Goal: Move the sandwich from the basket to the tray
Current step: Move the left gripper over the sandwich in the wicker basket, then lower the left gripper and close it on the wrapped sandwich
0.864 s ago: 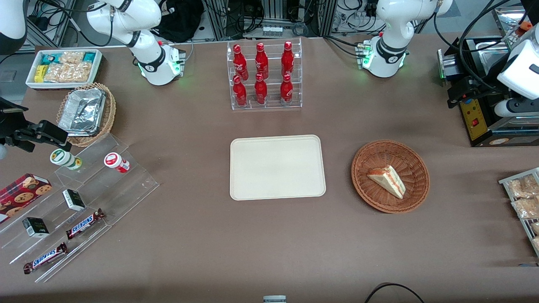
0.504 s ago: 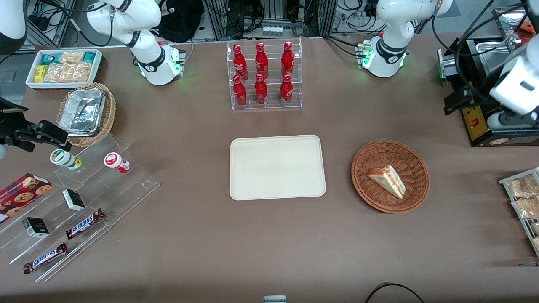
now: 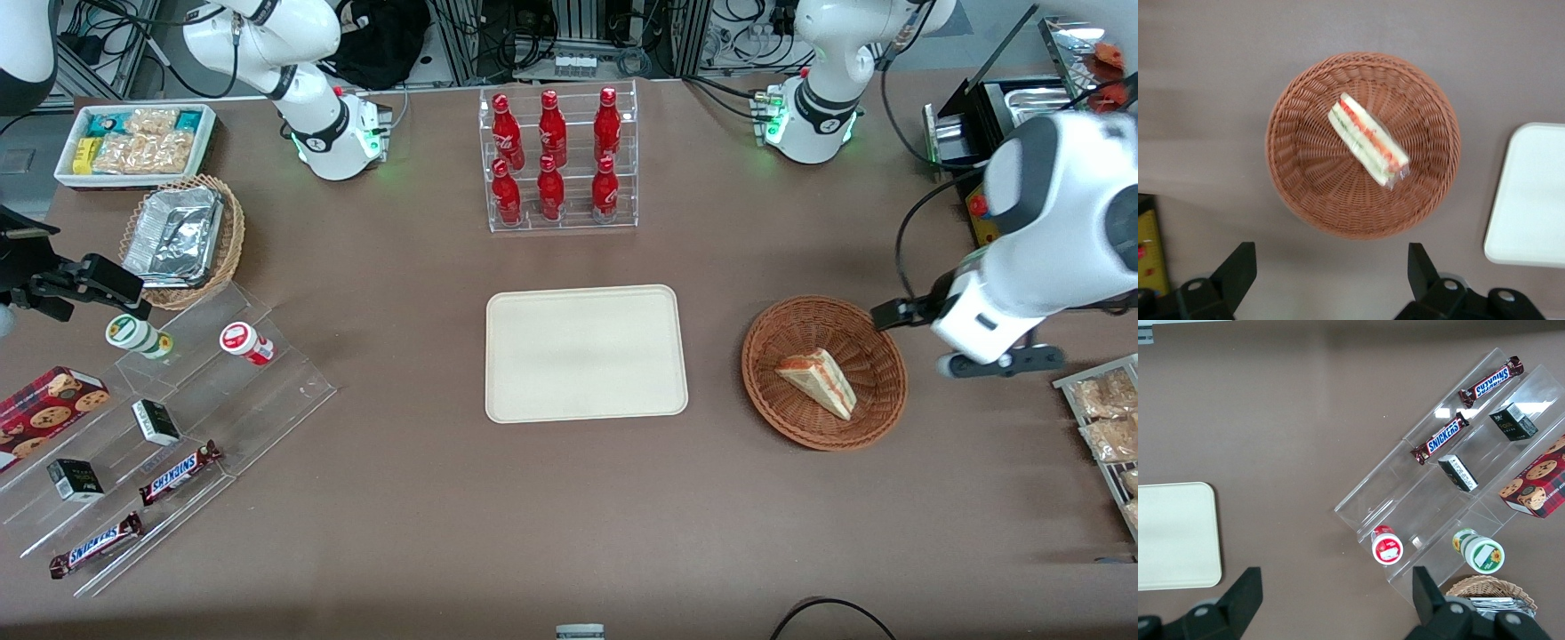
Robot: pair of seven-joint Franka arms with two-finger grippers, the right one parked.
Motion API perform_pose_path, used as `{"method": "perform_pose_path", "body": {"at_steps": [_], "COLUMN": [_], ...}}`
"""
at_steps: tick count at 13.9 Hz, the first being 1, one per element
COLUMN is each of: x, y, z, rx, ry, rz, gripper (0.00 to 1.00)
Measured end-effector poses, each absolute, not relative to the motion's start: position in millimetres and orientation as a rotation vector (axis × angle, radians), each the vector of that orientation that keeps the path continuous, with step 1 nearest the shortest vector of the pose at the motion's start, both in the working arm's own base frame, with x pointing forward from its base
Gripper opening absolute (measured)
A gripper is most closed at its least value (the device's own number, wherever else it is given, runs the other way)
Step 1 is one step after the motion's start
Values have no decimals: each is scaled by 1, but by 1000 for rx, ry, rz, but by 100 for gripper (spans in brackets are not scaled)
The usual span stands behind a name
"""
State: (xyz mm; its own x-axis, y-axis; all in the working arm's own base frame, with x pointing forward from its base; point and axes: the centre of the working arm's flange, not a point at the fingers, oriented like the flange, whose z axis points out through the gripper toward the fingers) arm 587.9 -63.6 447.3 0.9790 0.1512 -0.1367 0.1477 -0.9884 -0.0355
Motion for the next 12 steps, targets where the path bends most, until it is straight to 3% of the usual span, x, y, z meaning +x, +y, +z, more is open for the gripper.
{"method": "perform_pose_path", "body": {"at_steps": [6,12], "x": [564,550], "y": [-100,-102], "z": [369,317], "rx": [-2985,-2941], "ry": [-964,-1208], "rz": [40,-33], "gripper": [100,100]}}
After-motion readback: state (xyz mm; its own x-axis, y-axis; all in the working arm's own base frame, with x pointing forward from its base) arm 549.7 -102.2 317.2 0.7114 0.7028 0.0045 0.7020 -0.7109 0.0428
